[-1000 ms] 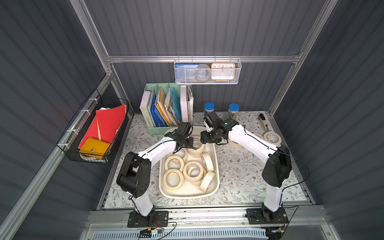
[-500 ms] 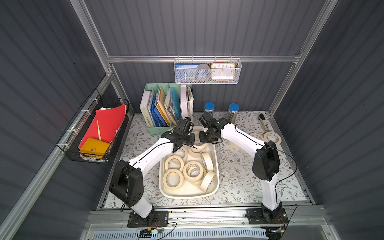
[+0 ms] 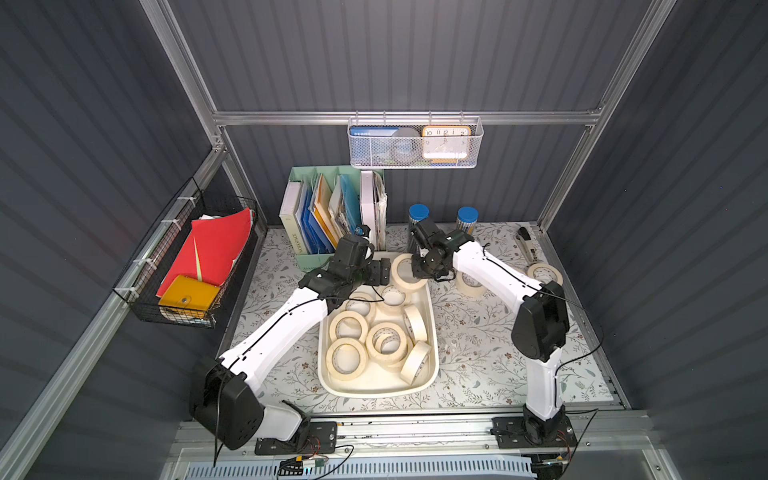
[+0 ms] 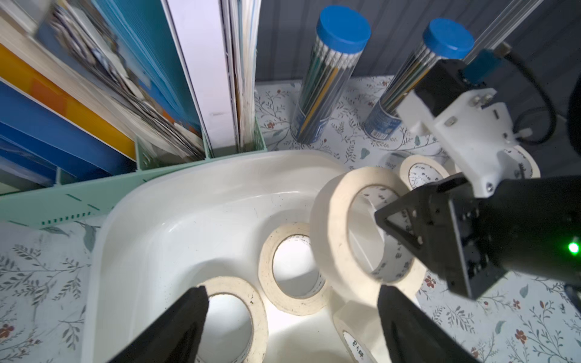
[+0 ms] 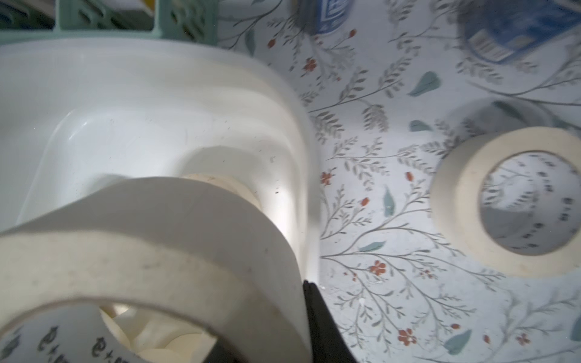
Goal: Take out the art tape in the storage box
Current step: Pick up the art tape from the storage box.
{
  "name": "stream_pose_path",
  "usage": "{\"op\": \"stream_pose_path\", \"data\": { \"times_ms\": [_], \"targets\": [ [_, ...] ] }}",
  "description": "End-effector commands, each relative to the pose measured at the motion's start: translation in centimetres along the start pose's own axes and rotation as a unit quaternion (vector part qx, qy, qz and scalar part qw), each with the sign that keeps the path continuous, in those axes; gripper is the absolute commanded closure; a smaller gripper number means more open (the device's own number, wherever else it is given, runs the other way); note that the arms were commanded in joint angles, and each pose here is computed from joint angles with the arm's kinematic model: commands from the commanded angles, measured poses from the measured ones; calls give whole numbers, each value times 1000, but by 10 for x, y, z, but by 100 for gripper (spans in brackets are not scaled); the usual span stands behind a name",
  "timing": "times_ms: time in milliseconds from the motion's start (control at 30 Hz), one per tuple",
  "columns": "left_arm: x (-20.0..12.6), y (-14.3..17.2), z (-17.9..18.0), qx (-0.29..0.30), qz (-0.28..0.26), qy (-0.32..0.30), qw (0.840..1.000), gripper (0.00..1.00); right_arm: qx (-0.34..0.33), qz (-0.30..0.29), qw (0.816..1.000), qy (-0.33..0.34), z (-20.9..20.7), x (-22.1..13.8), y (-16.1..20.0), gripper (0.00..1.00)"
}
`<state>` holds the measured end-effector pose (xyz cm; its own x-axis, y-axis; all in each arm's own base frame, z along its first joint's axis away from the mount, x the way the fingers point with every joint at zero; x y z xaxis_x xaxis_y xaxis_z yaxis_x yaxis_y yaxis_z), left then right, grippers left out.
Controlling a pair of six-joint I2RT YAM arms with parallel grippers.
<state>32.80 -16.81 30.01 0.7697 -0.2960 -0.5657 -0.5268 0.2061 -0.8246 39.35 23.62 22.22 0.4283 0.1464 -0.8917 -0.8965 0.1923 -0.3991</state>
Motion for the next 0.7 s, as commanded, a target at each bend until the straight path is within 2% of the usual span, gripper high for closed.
{"op": "stream_pose_path", "data": {
  "times_ms": [0, 167, 300, 400, 533, 667],
  "targets": [
    [-1, 9, 7, -3, 8, -26, 1000, 9, 25, -49, 998, 23, -37, -28, -23, 100],
    [12, 23, 5, -11, 25, -20, 999, 8, 42, -36, 994, 94, -92, -14, -40, 100],
    [21, 28, 4, -13, 33, -15, 999, 8, 34, -28, 991, 127, -112, 2, -47, 100],
    [26, 28, 2, -13, 37, -9, 999, 8, 16, -20, 990, 136, -112, 25, -51, 100],
    [28, 29, 1, -16, 39, -7, 999, 8, 2, 26, 991, 134, -105, 52, -52, 100],
    [30, 30, 0, -18, 41, -3, 999, 8, -15, 48, 993, 107, -87, 69, -43, 100]
  ]
}}
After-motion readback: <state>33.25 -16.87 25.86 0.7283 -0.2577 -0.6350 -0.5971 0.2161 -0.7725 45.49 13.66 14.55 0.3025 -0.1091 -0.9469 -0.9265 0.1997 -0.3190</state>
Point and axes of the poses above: each gripper's point midway between its finger pads, its own x axis out along the fingers, its own z axis along the line the jaws close on, y = z × x, the point moved 7 cm from there along -x, back along the fingers, and after that the axes turned 12 degrees about x, right-handed, at the moved point
